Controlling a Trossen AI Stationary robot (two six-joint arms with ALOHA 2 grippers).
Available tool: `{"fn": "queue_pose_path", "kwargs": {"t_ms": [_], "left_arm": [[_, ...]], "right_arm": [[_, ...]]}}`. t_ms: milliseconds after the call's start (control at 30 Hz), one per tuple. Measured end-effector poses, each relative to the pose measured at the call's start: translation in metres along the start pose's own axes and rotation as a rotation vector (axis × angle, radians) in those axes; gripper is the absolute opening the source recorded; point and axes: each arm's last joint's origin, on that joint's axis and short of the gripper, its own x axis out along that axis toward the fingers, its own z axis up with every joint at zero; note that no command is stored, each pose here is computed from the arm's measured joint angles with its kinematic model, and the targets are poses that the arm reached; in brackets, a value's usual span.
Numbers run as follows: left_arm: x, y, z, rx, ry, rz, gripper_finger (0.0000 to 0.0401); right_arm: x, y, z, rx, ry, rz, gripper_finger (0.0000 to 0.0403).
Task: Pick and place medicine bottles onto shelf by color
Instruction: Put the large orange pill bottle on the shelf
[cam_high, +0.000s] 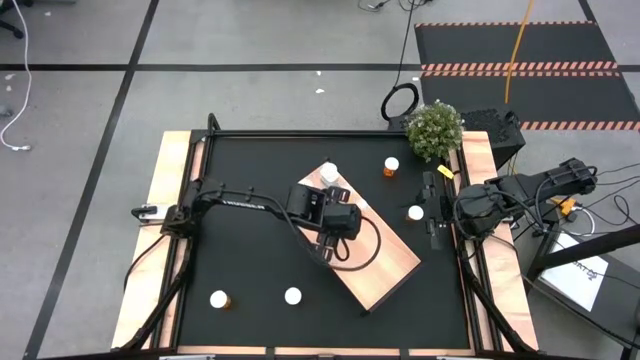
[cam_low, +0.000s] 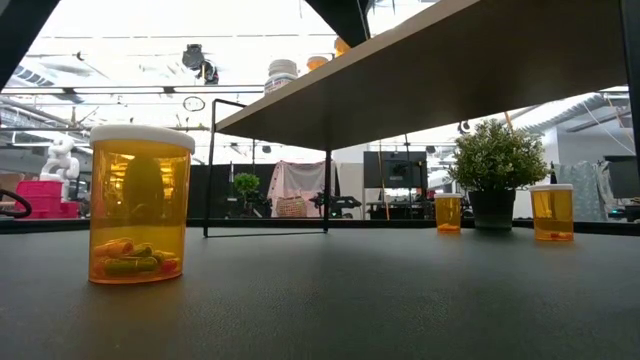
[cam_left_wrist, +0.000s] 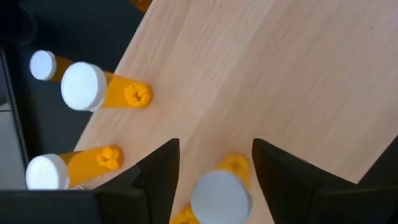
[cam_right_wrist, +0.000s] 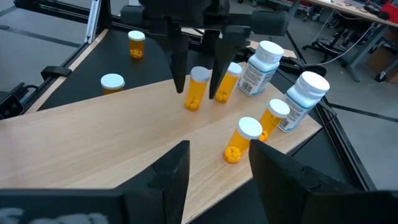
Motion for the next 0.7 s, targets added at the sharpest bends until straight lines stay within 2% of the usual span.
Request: {"fn": "queue_pose_path", "kwargs": {"t_ms": [300, 500, 700], "left_arm": [[-0.030, -0.011, 0.001, -0.068, -0.052, 0.064, 0.0189], [-0.052, -0.037, -0.002, -0.148, -0.039, 0.070, 0.0167], [-0.049, -0.067, -0.004, -0.217, -0.007, 0.128, 0.0142]], "right_arm": [[0.000, 0.000, 0.000, 0.000, 0.001, 0.000, 0.0160], [0.000, 0.000, -0.001, 0.004, 0.006, 0.001, 0.0160], [0.000, 0.000, -0.001, 0.017, 0.007, 0.001, 0.0160]]}}
